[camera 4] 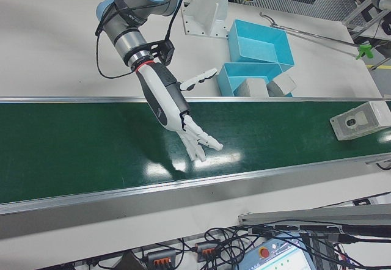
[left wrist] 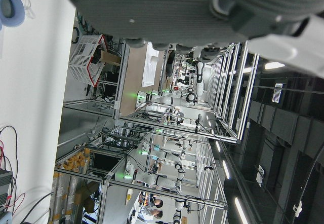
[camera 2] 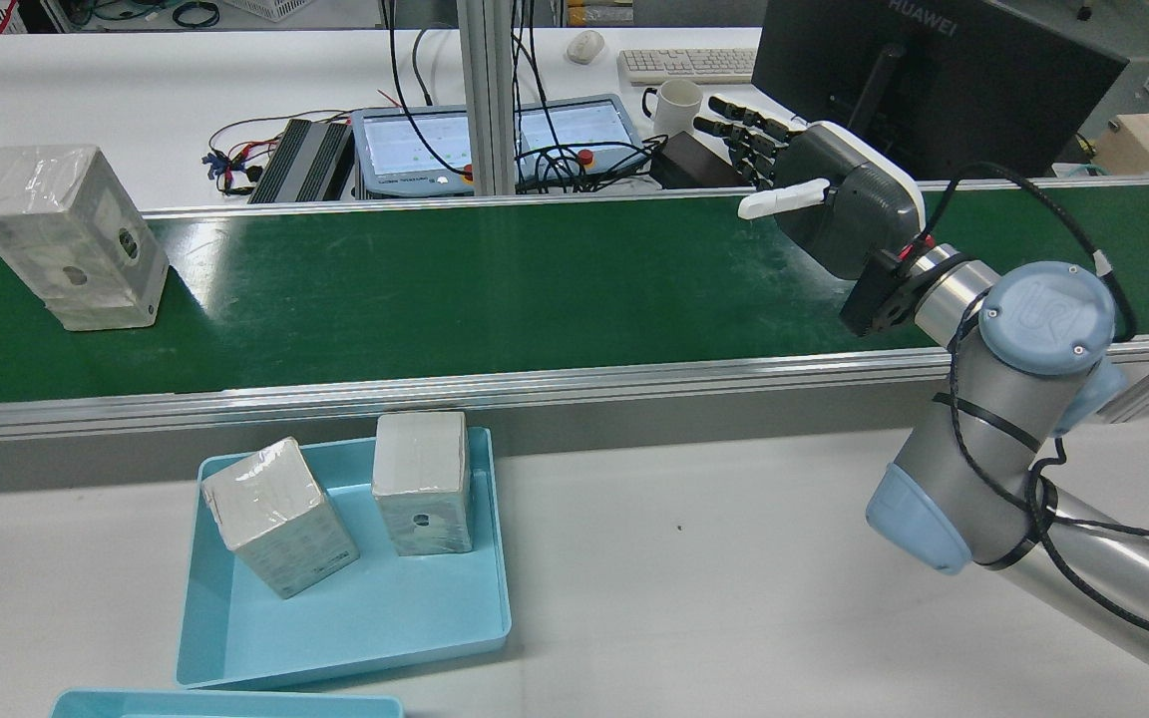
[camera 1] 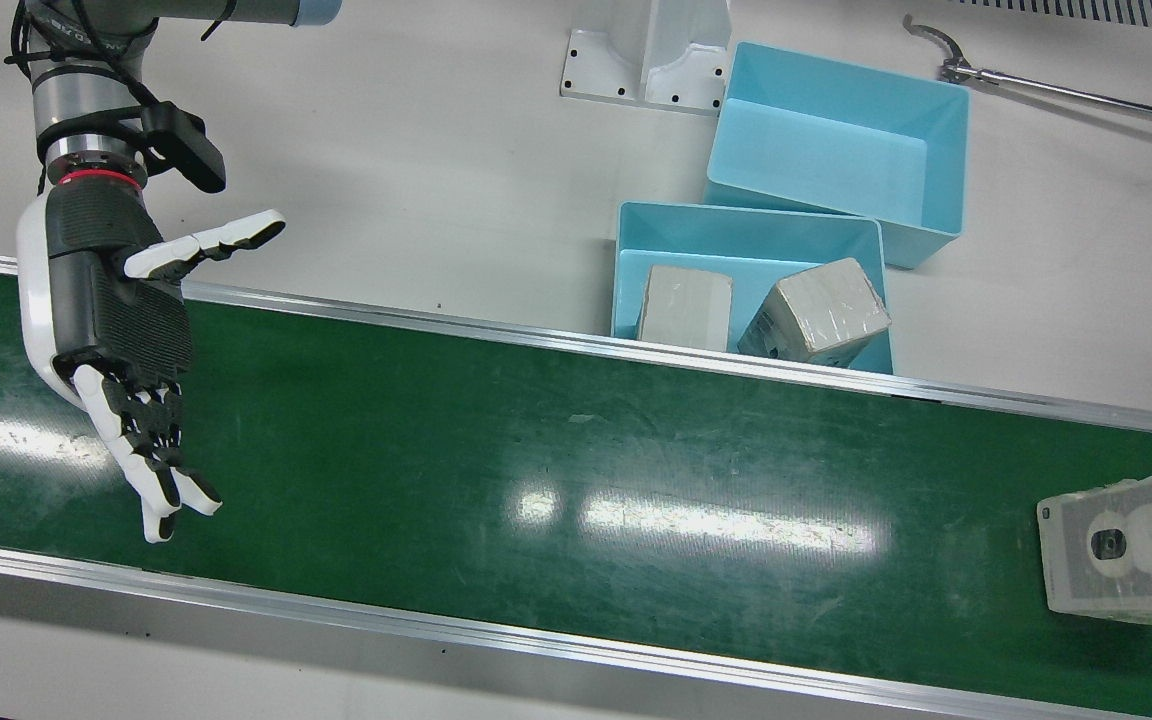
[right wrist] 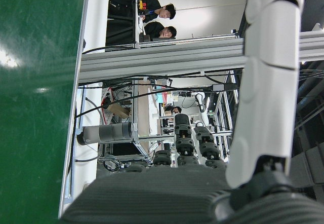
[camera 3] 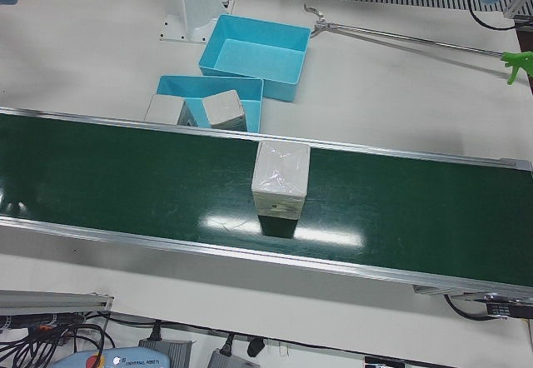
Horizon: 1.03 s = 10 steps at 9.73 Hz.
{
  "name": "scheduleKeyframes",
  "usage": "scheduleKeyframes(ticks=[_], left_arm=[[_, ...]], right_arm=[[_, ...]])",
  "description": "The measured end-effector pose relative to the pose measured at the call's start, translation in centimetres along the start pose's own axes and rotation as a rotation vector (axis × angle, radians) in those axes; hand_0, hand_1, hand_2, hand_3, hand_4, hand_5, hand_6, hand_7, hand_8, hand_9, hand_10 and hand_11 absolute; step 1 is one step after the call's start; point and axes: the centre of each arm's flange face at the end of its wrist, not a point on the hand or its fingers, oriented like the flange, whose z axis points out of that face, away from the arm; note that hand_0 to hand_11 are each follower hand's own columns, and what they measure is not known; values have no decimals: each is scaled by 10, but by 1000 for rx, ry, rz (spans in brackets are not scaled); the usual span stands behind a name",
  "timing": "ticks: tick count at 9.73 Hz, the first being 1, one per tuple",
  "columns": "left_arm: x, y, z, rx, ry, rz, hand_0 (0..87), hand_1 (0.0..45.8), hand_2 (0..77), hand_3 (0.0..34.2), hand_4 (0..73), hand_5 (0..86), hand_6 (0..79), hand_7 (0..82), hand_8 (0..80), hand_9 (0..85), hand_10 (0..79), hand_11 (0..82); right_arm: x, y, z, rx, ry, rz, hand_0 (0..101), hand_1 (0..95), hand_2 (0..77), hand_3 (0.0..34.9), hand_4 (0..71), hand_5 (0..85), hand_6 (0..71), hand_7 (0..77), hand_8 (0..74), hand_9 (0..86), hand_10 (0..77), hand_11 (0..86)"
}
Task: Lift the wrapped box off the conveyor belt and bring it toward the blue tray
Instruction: 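Track the approaching wrapped white box with the right hand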
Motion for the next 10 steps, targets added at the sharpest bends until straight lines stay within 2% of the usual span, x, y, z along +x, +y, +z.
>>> scheduleKeyframes(ticks=[10], left_arm=[[0,0,0,0,0,0,0,0,11,0,0,11,5,5,5,5,5,5]], right_arm=[[13,2,2,-3,18,1,470,109,33,0,104,76,54,142,33,27,0,11]])
